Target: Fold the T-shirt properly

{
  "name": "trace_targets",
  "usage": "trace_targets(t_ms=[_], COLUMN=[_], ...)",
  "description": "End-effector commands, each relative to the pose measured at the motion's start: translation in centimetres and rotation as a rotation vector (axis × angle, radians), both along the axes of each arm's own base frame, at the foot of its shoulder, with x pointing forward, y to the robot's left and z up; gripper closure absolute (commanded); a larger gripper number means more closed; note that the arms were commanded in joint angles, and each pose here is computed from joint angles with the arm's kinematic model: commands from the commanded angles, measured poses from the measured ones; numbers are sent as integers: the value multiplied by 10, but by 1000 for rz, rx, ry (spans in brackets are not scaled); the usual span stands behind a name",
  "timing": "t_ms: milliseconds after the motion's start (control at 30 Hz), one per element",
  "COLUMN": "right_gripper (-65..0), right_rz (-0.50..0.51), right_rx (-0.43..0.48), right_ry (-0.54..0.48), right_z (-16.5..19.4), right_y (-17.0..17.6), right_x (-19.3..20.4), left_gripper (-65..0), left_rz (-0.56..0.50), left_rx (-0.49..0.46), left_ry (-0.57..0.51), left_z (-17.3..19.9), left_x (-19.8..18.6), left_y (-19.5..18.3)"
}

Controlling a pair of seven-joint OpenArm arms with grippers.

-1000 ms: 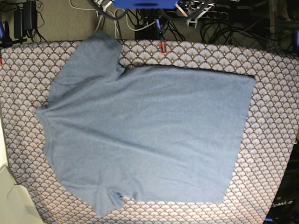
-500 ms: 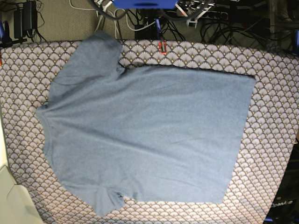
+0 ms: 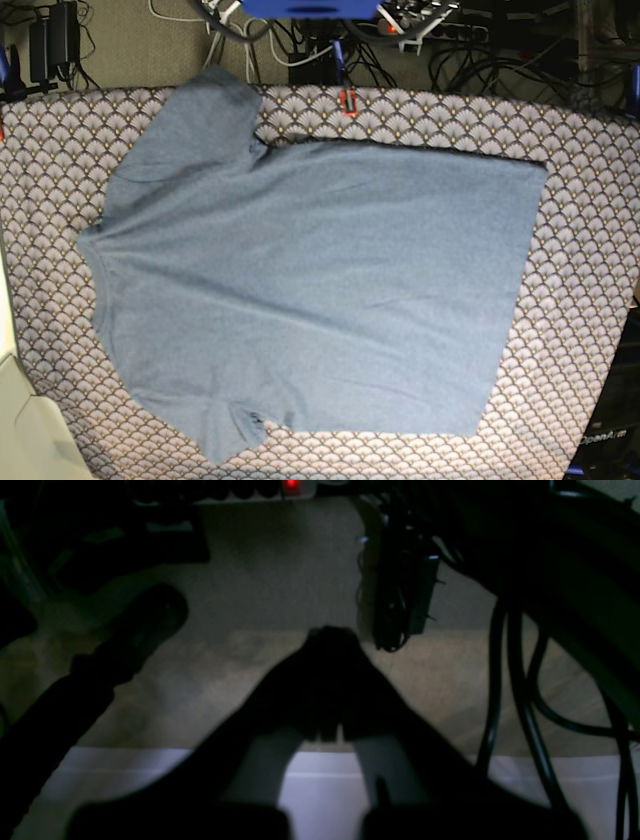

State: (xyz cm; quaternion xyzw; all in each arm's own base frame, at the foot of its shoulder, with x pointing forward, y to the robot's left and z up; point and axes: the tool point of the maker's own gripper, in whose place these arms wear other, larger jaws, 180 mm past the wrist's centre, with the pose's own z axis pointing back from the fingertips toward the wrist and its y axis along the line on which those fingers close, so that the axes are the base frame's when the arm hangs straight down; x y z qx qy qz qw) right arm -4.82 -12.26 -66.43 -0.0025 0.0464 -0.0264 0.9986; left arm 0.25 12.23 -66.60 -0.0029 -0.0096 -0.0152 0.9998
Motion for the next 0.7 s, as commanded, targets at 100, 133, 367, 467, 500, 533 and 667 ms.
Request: trace_targets(t_ms=[100, 133, 367, 467, 500, 533, 667], right_gripper=[0, 0, 0, 0, 0, 0, 0], right_rz=[6, 6, 8, 9, 11, 12, 18], right_rx=[12, 12, 7, -1, -7, -12, -23], right_ry=[9, 9, -26, -85, -98, -107, -150], right_z=[0, 0, 1, 3, 5, 6, 12], right_y=[2, 2, 0, -3, -7, -9, -15], right_x=[-6, -6, -12, -18, -20, -22, -27], left_gripper=[-3, -3, -3, -3, -3, -3, -3], left_rz=[-8, -8, -8, -9, -9, -9, -16], left_rx=[15, 18, 26, 27, 27, 29, 37], left_ry=[13, 13, 28, 35, 42, 44, -40], left_z=[0, 0, 1, 1, 1, 1, 4], left_x=[-11, -11, -24, -28, -33, -36, -32], left_y=[9, 11, 18, 20, 20, 21, 30])
